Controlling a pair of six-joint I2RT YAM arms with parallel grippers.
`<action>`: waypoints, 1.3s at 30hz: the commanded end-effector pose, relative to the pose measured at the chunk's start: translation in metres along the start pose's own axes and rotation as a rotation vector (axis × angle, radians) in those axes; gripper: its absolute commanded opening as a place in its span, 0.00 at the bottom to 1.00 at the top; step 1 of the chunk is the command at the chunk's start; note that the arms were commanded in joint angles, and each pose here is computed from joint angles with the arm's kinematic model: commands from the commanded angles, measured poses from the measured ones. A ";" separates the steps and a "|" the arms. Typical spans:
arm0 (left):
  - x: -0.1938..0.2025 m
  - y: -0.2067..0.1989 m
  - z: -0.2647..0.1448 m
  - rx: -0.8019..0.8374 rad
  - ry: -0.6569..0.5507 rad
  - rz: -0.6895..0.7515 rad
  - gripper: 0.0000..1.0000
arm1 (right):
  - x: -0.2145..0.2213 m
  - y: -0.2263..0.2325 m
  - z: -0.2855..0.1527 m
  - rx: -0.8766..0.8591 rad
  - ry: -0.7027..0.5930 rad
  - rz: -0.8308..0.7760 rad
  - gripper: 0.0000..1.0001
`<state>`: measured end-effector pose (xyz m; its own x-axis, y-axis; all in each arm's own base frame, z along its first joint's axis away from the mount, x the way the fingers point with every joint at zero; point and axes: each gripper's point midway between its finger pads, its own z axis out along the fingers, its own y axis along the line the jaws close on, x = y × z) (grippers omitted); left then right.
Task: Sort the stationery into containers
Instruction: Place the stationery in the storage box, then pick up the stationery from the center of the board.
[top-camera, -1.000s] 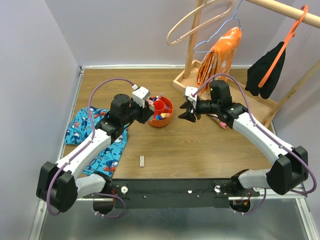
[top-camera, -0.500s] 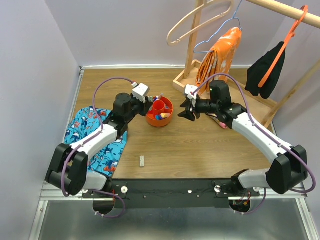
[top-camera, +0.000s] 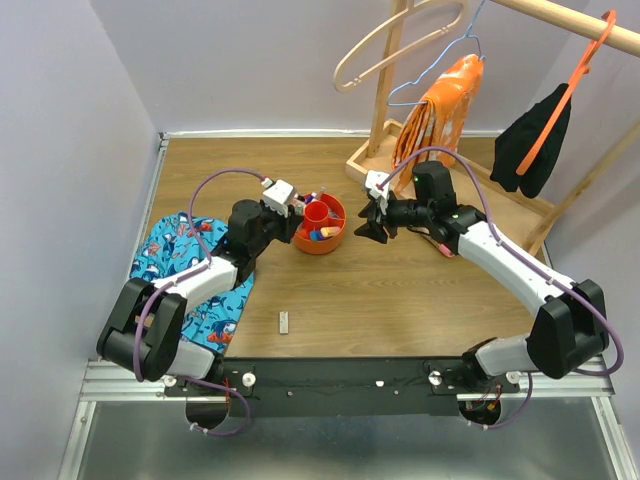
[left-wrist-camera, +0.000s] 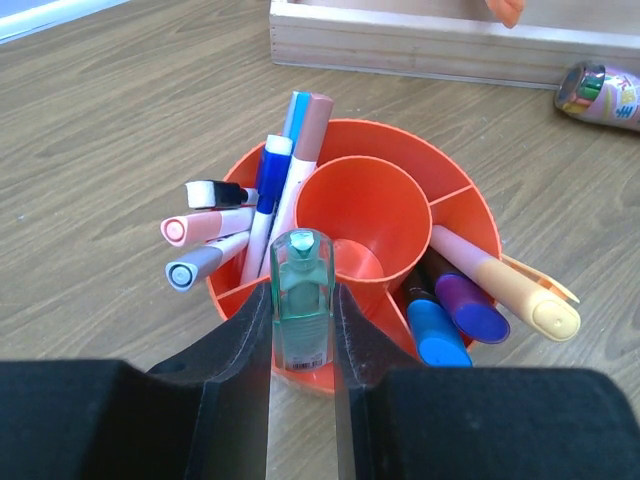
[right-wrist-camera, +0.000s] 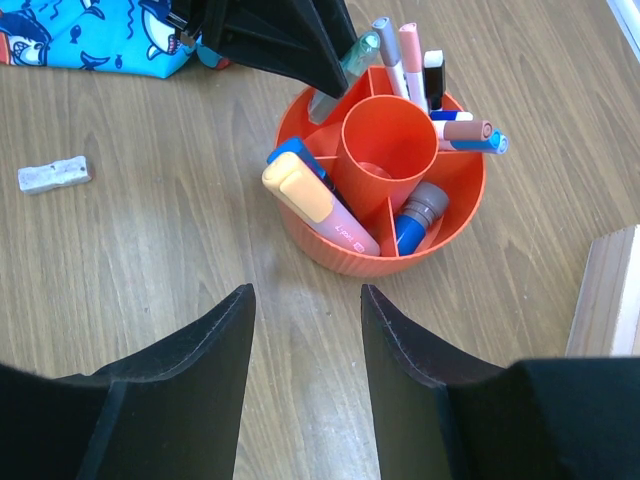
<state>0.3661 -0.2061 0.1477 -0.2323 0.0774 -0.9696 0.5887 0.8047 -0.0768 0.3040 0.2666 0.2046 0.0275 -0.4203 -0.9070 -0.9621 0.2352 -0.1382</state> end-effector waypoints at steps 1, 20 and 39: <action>-0.017 0.004 -0.004 -0.024 -0.057 0.025 0.40 | 0.002 0.000 0.000 0.011 0.008 0.001 0.54; 0.012 -0.026 -0.145 -0.158 0.622 -0.304 0.75 | -0.021 -0.018 -0.010 0.149 0.002 0.262 0.54; 0.149 -0.077 -0.165 -0.156 0.951 -0.625 0.64 | -0.031 -0.018 -0.023 0.178 0.040 0.334 0.55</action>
<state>0.1625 -0.1425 0.0499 -0.9790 0.0002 -0.2039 0.0708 0.9382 -0.3389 0.3197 0.2509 0.2332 -0.2726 -0.3675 -0.8892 -0.8575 0.5120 0.0512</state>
